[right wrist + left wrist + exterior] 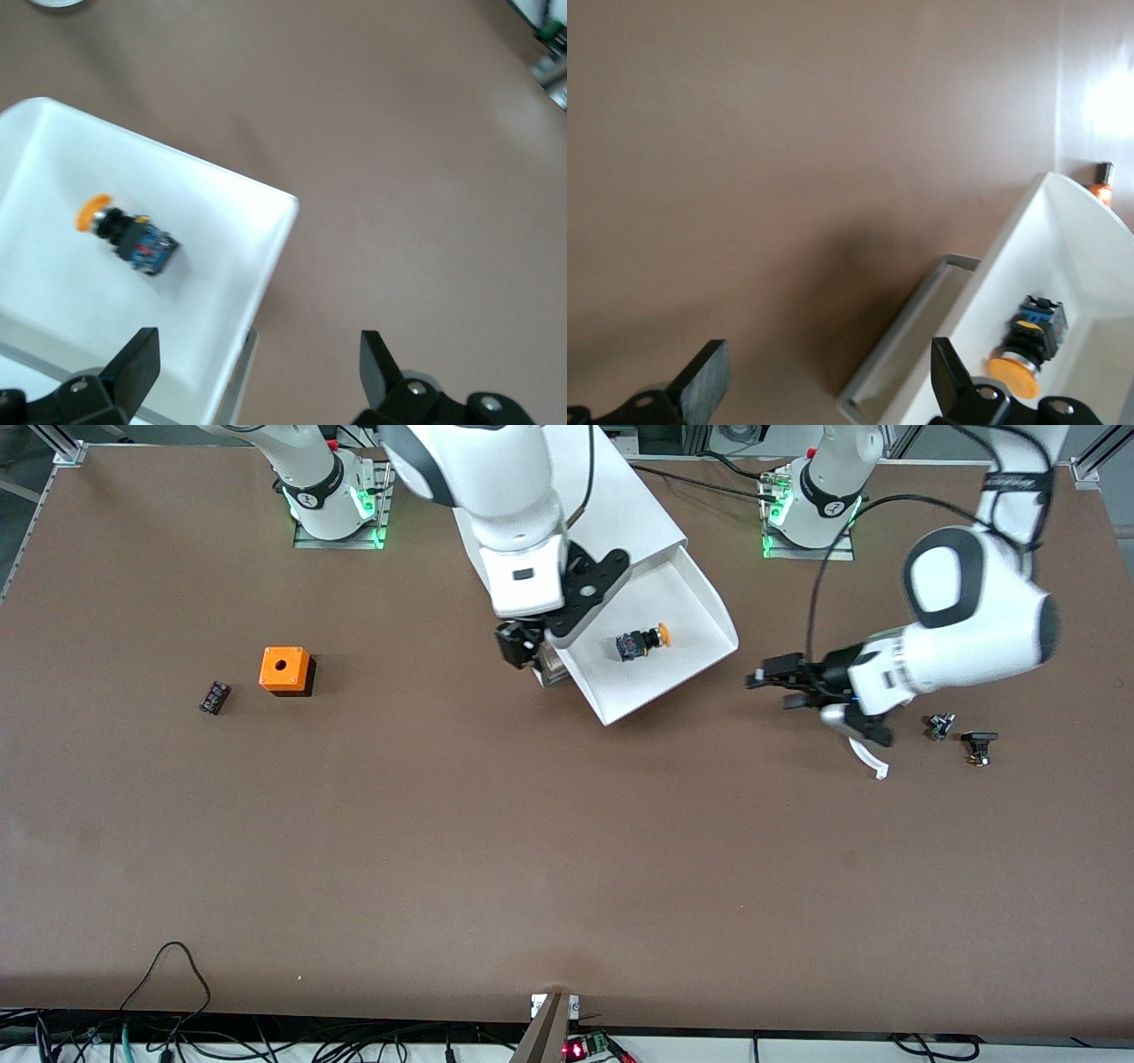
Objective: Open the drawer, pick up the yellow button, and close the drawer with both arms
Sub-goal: 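Lower the right gripper into the drawer while the left gripper withdraws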
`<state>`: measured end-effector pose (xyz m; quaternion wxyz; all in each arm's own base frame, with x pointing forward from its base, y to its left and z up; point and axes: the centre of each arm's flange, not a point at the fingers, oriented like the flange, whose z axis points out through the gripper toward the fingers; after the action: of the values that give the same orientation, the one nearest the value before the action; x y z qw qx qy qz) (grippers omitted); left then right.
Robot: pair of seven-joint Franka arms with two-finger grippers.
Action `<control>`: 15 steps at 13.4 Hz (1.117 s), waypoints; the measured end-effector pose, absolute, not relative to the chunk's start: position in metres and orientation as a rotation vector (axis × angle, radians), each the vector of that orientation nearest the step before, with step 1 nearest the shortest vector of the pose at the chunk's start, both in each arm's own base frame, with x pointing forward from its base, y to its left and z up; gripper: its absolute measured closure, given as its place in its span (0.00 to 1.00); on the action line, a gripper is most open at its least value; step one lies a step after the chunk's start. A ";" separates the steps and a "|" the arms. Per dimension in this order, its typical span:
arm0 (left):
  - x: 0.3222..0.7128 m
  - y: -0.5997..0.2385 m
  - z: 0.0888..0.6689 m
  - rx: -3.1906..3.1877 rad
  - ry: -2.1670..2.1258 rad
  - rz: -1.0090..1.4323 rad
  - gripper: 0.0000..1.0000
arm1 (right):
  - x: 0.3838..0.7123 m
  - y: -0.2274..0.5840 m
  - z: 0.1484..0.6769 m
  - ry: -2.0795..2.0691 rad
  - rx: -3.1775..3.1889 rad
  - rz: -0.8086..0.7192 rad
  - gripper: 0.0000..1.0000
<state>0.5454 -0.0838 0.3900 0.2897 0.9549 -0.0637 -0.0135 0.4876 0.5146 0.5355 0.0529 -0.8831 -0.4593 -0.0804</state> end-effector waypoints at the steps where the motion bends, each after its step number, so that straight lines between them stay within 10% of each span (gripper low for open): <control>1: 0.547 -0.066 0.408 2.615 -0.204 0.009 0.00 | 0.479 0.527 0.535 -1.479 -2.630 -0.254 0.00; 8: 0.541 -0.006 0.578 3.023 -0.538 -0.014 0.00 | 0.466 0.559 0.493 -1.905 -2.340 -0.222 0.00; 15: 0.531 0.016 0.589 3.142 -0.341 -0.115 0.00 | 0.457 0.570 0.454 -2.311 -2.082 -0.120 0.00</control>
<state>0.5311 0.0161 0.5888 -0.0103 0.9934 -0.1078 -0.0365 0.4568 0.5701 0.4543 0.0146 -0.6687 -0.7424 -0.0384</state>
